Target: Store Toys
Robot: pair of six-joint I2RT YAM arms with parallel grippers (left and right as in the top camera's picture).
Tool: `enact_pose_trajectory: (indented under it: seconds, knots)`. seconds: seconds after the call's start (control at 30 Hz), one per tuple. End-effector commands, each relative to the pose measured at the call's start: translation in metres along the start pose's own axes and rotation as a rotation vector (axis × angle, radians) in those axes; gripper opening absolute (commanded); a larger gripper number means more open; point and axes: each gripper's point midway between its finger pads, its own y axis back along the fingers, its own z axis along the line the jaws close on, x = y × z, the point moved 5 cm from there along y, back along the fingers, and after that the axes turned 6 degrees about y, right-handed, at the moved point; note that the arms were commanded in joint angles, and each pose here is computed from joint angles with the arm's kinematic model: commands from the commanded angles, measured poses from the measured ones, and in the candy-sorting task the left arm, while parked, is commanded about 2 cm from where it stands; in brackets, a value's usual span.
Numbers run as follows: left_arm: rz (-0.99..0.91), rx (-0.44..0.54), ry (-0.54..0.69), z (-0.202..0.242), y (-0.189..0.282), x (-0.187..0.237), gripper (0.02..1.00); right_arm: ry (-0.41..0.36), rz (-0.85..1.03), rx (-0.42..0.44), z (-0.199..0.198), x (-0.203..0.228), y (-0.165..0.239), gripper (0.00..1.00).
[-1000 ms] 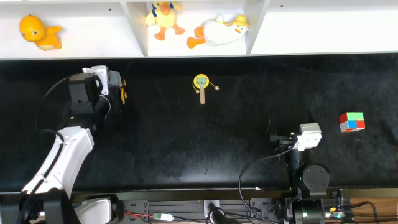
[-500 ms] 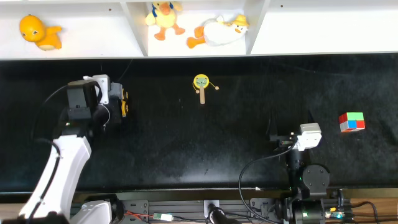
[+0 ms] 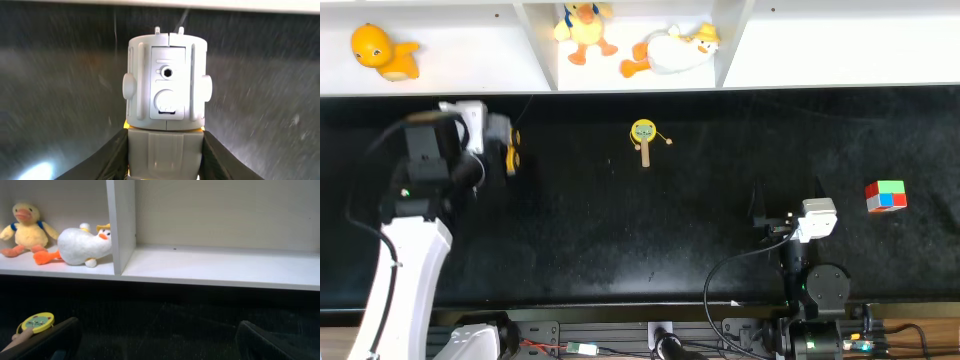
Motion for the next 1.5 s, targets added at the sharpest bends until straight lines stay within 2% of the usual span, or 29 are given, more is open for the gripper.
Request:
enact_pose_trajectory:
  seconds: [0.03,0.57,0.87,0.93,0.97,1.1,1.13,1.33,1.5]
  knots:
    - [-0.024,0.021,-0.046,-0.007,0.000,-0.032,0.321,0.003,0.004,-0.011,0.002,0.004,-0.001,0.993]
    - [-0.037,0.021,-0.088,-0.013,-0.040,-0.112,0.316,0.003,0.004,-0.011,0.002,0.004,-0.001,0.996]
    - [-0.012,0.019,-0.085,-0.013,-0.065,-0.126,0.327,0.003,0.004,-0.011,0.002,0.004,-0.001,0.996]
    - [-0.003,0.019,-0.085,-0.012,-0.071,-0.125,0.367,0.003,0.004,-0.011,0.002,0.004,-0.001,0.993]
    - [0.002,0.019,-0.084,-0.012,-0.075,-0.124,0.435,0.003,0.004,-0.011,0.002,0.004,-0.001,0.996]
    - [0.020,0.018,-0.083,-0.011,-0.080,-0.120,0.972,0.003,0.004,-0.010,0.002,0.004,-0.001,0.993]
    - [0.021,0.018,-0.083,-0.011,-0.080,-0.120,0.998,0.003,0.004,-0.011,0.002,0.004,-0.001,0.996]
    - [0.022,0.025,-0.083,-0.012,-0.072,-0.115,0.998,0.003,0.004,-0.011,0.002,0.004,-0.001,0.993]
    - [-0.010,0.031,-0.085,-0.011,-0.051,-0.091,0.998,0.003,0.004,-0.011,0.002,0.004,-0.001,0.996]
